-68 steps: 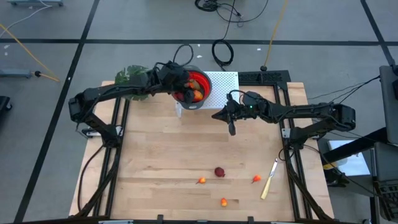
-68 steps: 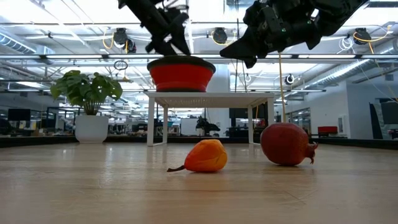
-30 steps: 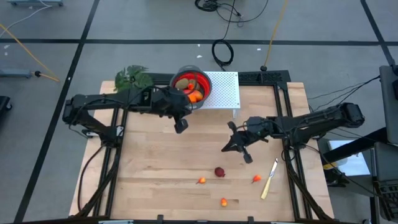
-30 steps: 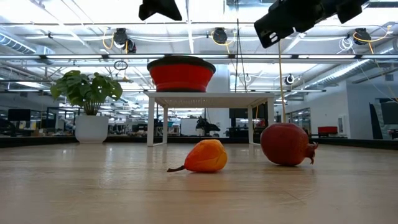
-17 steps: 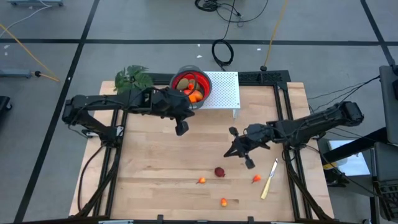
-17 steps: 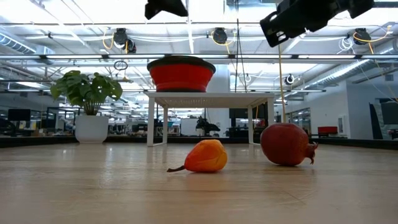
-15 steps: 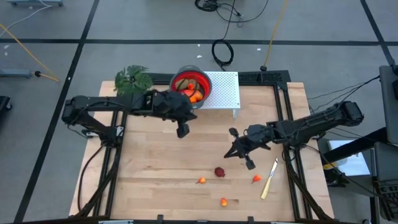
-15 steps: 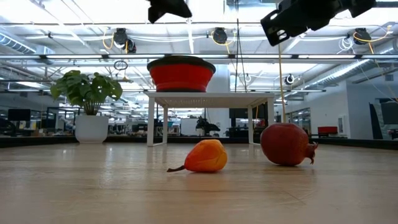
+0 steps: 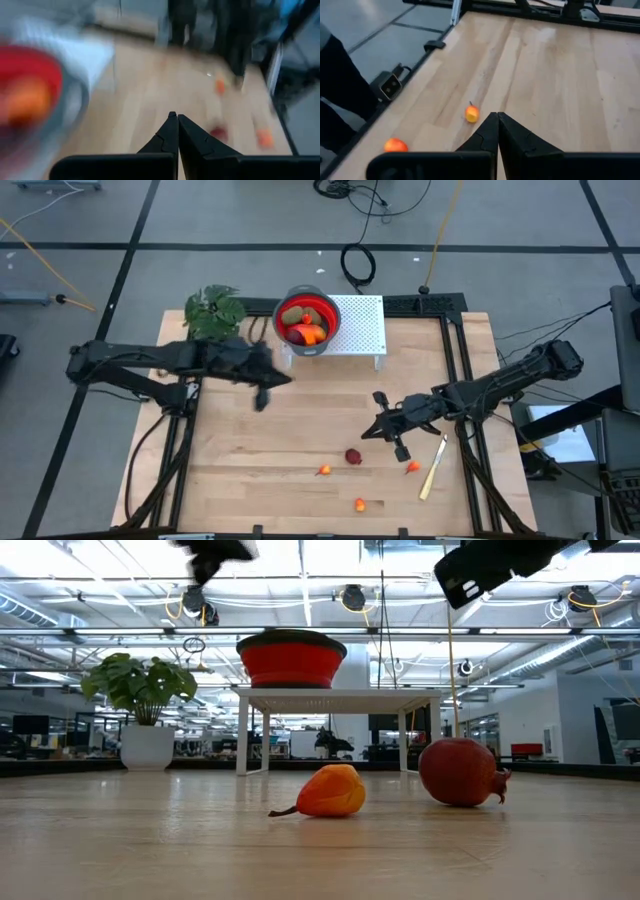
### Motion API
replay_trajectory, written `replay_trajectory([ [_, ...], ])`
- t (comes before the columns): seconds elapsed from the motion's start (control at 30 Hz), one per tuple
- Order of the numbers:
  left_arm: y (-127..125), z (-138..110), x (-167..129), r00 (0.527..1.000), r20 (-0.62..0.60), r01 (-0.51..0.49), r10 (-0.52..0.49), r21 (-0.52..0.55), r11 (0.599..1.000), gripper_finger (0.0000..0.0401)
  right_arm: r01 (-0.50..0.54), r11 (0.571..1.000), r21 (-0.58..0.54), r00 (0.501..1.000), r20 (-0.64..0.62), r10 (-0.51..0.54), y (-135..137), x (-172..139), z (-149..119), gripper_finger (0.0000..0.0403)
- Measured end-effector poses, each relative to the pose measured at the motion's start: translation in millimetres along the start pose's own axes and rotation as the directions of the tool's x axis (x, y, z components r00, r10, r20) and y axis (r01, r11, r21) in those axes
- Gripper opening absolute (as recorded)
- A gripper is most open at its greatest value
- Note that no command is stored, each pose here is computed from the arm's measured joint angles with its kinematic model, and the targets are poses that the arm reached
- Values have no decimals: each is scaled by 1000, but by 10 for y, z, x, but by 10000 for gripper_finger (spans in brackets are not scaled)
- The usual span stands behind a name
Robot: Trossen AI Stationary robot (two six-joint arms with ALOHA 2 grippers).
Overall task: Pick & Place Fruit
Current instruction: Put the pomegranate into the red strainer bowl
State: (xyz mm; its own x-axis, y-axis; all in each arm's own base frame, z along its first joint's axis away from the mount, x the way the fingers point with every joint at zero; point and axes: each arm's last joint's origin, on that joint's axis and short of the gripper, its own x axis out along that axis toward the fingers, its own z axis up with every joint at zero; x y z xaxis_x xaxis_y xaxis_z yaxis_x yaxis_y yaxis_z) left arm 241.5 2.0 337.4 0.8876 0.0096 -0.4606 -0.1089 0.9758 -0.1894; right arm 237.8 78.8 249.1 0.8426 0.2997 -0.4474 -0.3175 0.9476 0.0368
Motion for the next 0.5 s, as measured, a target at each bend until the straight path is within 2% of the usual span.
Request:
replay_trajectory([
  [0.03,4,-84,-21,1000,-22,3,-3,4,1000,4,7,1000,11,1000,2,-7,15,11,0,0],
  [0.1,-10,-99,-127,998,53,26,-26,9,1000,7,22,999,33,1000,-4,-22,43,21,-9,0],
  [0.3,9,-389,-392,993,101,61,-60,-6,998,2,28,993,115,999,-23,-26,117,91,-32,0],
  [0.33,18,-468,-403,995,76,60,-59,-9,998,4,27,992,123,999,-27,-24,124,122,-11,0],
  [0.5,27,-592,-601,983,155,97,-96,6,995,2,24,991,132,999,-46,-18,157,271,113,0],
])
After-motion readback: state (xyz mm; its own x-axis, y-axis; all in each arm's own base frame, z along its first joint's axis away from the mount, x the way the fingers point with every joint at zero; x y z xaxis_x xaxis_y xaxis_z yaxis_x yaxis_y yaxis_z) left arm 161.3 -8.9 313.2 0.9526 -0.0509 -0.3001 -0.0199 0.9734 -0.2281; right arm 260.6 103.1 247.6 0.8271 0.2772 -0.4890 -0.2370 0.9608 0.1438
